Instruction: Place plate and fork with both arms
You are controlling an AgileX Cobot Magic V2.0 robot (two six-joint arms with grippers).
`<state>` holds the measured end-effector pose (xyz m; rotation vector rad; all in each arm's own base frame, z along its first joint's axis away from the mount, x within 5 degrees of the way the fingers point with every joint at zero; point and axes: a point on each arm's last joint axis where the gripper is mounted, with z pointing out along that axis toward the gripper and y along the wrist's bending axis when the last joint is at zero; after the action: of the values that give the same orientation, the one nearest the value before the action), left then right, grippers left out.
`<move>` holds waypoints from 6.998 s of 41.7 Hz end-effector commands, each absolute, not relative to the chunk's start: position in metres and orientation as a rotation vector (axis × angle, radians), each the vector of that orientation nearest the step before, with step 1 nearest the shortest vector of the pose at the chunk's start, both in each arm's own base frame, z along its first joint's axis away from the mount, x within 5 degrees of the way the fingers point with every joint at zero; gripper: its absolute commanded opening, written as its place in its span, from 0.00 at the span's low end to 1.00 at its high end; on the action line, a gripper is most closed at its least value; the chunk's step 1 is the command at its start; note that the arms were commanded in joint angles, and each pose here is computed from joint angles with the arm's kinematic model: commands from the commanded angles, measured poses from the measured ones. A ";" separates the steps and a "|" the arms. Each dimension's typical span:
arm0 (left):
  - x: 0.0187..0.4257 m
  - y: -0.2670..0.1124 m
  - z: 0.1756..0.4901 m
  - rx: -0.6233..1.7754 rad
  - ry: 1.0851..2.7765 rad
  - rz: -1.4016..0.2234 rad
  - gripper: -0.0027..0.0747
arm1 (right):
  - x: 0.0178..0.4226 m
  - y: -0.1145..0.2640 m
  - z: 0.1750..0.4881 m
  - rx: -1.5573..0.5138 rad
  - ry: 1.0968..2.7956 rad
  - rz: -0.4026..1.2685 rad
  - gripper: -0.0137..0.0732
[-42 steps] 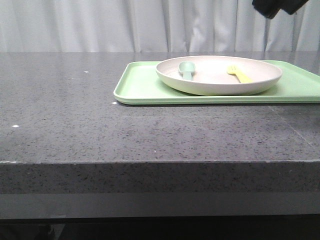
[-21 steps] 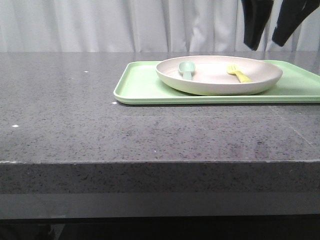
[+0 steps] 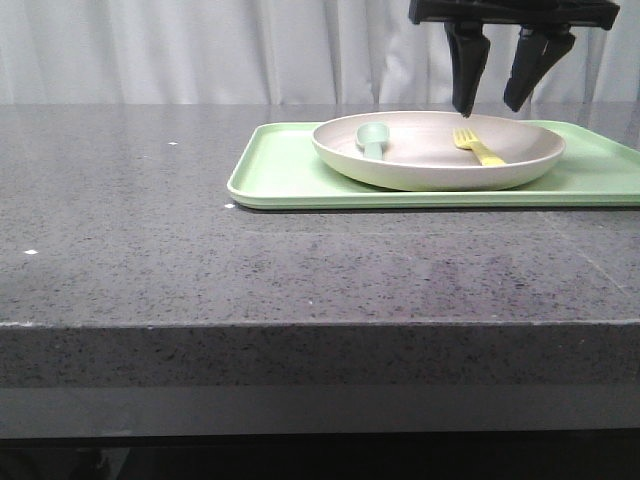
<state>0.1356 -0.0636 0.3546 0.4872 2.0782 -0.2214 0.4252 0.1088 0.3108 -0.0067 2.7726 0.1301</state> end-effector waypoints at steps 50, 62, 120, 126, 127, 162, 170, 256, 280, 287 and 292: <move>0.136 -0.066 0.371 0.474 1.970 -0.251 0.42 | 0.436 0.102 0.300 0.037 2.821 0.101 0.30; 0.136 -0.066 0.371 0.474 1.970 -0.251 0.42 | 0.429 0.101 0.316 0.035 2.791 0.110 0.30; 0.136 -0.066 0.371 0.474 1.970 -0.251 0.42 | 0.428 -0.012 0.312 0.120 2.826 0.250 0.30; 0.136 -0.066 0.371 0.474 1.970 -0.251 0.42 | 0.431 -0.012 0.305 0.123 2.842 0.252 0.31; 0.136 -0.066 0.371 0.474 1.970 -0.251 0.42 | 0.432 -0.012 0.304 0.124 2.844 0.252 0.31; 0.136 -0.066 0.371 0.474 1.970 -0.251 0.42 | 0.426 -0.009 0.319 0.100 2.806 0.248 0.50; 0.136 -0.066 0.371 0.475 1.971 -0.250 0.42 | 0.406 0.012 0.350 -0.064 2.754 0.239 0.50; 0.136 -0.066 0.370 0.476 1.984 -0.249 0.01 | 0.057 0.013 0.382 -0.179 1.936 0.139 0.08; 0.127 -0.061 0.369 0.457 1.932 -0.259 0.01 | 0.057 0.013 0.383 -0.178 1.930 0.139 0.08; 0.108 -0.038 0.357 0.338 1.841 -0.213 0.01 | 0.057 0.013 0.383 -0.178 1.930 0.139 0.08; 0.090 -0.020 0.329 0.219 1.774 -0.141 0.01 | 0.057 0.013 0.383 -0.178 1.930 0.139 0.08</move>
<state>0.0994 -0.0292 0.3293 0.3040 1.9175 -0.1637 0.0542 0.0137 0.3704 -0.1902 2.0169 0.1480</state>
